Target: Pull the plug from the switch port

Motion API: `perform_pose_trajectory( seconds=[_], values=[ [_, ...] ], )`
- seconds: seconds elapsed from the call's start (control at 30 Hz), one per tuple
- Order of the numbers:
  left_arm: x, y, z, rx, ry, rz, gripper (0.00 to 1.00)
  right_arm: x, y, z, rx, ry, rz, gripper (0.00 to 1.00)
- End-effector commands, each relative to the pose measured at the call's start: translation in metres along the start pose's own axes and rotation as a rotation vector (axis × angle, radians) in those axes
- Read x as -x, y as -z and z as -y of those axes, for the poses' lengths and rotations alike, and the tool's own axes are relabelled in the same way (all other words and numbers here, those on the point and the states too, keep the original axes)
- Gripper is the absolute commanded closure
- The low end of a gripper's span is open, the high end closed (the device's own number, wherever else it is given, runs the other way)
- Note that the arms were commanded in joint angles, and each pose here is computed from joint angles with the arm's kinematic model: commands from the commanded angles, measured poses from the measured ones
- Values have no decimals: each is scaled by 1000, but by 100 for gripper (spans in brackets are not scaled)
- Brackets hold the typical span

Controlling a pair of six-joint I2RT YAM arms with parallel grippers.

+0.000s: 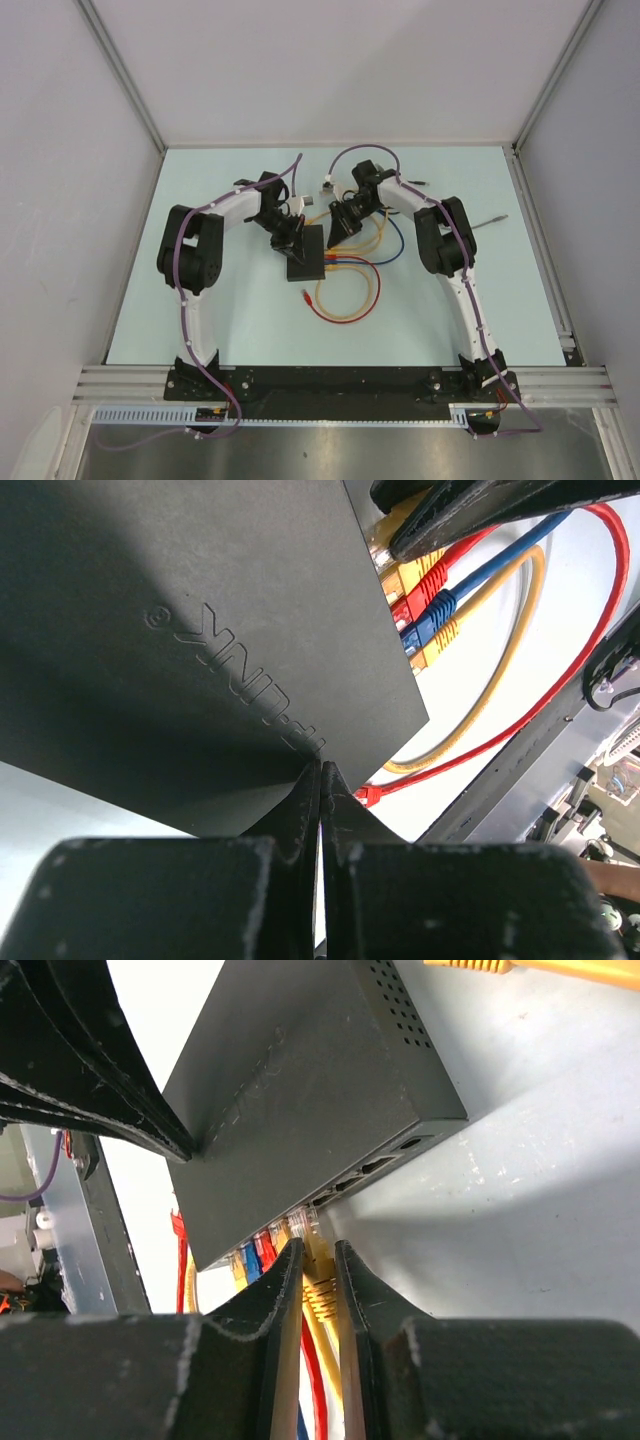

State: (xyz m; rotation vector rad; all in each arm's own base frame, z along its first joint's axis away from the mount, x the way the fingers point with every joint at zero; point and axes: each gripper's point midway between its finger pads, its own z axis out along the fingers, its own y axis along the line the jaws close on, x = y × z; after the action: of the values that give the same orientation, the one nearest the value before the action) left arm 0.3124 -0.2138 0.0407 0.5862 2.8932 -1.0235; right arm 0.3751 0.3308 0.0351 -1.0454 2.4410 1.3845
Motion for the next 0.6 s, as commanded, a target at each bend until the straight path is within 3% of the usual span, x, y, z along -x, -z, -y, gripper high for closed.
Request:
perform_pose_trajectory(
  seconds=[0.0,0.37,0.57],
  values=[
    [-8,-15,-28,124,-59,-40,100,-13,-3,21,-87,50,-35,100],
    [-7,-16,-27,123,-63,-39,100,24,20,19,-134,118,39,100],
    [-8,-18,-27,112,-54,-44,100,75,57,-20,-157,277,143,100]
  ],
)
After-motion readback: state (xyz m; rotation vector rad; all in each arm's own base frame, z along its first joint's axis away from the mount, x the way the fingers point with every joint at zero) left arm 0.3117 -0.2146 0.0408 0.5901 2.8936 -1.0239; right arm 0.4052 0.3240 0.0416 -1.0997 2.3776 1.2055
